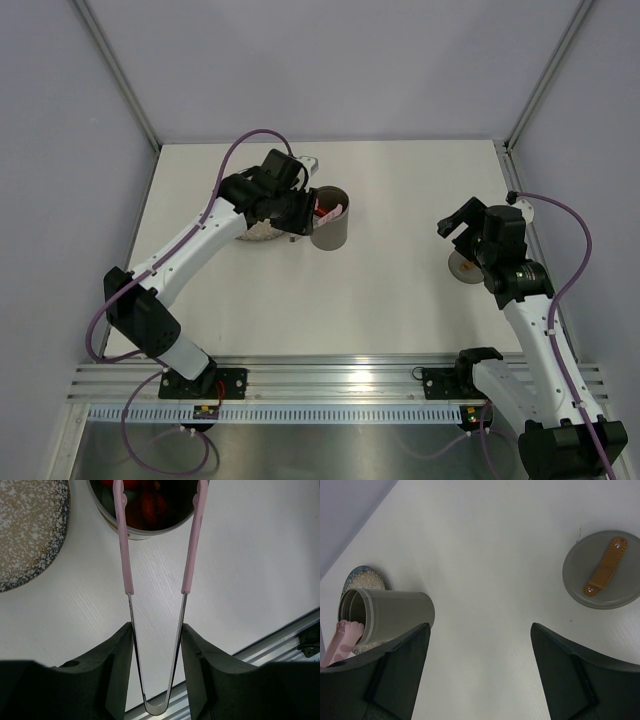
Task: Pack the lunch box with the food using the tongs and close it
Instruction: Place the fake food in the packing box.
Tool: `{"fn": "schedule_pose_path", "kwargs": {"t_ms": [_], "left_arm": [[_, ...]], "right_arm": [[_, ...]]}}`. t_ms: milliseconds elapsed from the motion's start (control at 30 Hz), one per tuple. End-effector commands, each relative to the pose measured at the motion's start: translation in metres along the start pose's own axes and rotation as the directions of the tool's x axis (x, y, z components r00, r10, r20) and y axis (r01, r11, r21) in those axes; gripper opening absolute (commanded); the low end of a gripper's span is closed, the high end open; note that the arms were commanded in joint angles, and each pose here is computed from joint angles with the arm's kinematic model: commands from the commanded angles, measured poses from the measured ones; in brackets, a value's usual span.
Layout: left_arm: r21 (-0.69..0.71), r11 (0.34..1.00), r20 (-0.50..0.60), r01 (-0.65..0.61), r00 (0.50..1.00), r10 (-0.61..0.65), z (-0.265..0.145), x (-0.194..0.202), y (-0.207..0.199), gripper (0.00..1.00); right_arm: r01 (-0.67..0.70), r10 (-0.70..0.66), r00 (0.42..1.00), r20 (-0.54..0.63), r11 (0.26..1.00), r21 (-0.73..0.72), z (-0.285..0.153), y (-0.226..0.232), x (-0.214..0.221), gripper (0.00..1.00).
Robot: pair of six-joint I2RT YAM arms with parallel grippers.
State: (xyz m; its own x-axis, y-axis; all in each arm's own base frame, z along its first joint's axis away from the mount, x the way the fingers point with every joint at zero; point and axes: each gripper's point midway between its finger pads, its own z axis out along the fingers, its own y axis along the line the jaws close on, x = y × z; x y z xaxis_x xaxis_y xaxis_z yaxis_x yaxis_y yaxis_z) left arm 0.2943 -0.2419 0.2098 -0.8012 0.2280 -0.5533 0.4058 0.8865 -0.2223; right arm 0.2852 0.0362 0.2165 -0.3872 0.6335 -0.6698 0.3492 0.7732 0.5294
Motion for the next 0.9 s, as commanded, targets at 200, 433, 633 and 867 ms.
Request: {"fn": "schedule_pose_path", "kwargs": {"t_ms": [200, 433, 633, 867], "left_arm": [[0.071, 0.997, 0.154, -0.012, 0.988, 0.001, -0.036, -0.037, -0.019, 0.4], [0.115, 0.993, 0.286, -0.029, 0.958, -0.005, -0.074, -0.051, -0.028, 0.2], [0.164, 0.981, 0.385, -0.102, 0.922, 0.032, -0.104, -0.051, -0.035, 0.0], [0.231, 0.961, 0.353, -0.149, 0.934, 0.06, -0.094, -0.012, -0.038, 0.0]], "right_arm": [[-0.011, 0.012, 0.999, 0.049, 0.999, -0.035, -0.005, 0.011, -0.016, 0.9], [-0.014, 0.016, 0.999, 0.045, 0.999, -0.039, -0.004, 0.012, -0.015, 0.9], [-0.014, 0.016, 0.999, 0.046, 0.999, -0.043, -0.005, 0.012, -0.015, 0.9], [-0.013, 0.015, 0.999, 0.049, 0.999, -0.044, -0.007, 0.013, -0.017, 0.9]]}}
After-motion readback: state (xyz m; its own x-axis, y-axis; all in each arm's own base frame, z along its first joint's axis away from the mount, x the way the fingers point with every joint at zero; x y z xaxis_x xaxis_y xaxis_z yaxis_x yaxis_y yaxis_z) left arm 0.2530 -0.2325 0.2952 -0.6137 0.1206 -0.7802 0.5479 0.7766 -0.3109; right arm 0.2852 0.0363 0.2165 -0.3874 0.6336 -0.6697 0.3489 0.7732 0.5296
